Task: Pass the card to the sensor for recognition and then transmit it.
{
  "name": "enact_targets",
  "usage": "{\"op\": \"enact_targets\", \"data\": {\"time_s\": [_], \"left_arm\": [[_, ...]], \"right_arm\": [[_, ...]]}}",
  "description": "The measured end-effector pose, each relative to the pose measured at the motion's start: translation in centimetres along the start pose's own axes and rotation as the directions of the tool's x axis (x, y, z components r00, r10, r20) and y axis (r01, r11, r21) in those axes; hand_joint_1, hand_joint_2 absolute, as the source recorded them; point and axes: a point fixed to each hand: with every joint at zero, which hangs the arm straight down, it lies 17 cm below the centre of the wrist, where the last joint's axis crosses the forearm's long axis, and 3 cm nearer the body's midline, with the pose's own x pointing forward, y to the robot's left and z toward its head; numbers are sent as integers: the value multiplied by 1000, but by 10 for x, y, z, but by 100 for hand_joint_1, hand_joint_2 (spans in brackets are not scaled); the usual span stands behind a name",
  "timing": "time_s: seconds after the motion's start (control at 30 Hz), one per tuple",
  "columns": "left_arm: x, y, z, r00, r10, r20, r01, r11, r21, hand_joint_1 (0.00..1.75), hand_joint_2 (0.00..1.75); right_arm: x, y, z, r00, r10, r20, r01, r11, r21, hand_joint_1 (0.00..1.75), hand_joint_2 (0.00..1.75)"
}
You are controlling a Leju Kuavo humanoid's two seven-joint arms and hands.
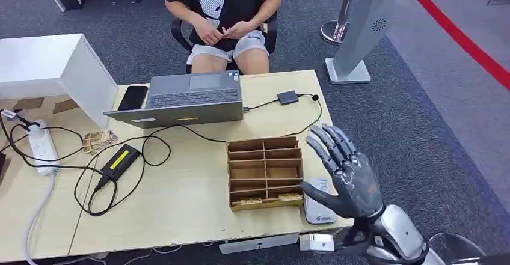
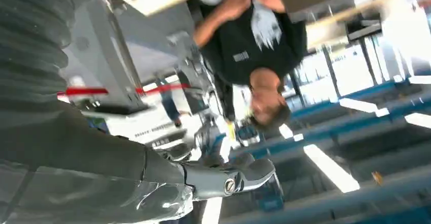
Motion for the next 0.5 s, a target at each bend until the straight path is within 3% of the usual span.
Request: {"op": "enact_targets", "data": {"time_s": [0.3,0.5], "left_arm": [[3,-2,0,1000,-11,3,11,1000,-4,0,175],[3,-3,0,1000,-20,4,20,1000,-6,0,175]], "right_arm": [[7,84,43,989,-106,-101,126,970,208,0,175],[11,118,53,989,-81,-125,114,953,281,0,175]]}}
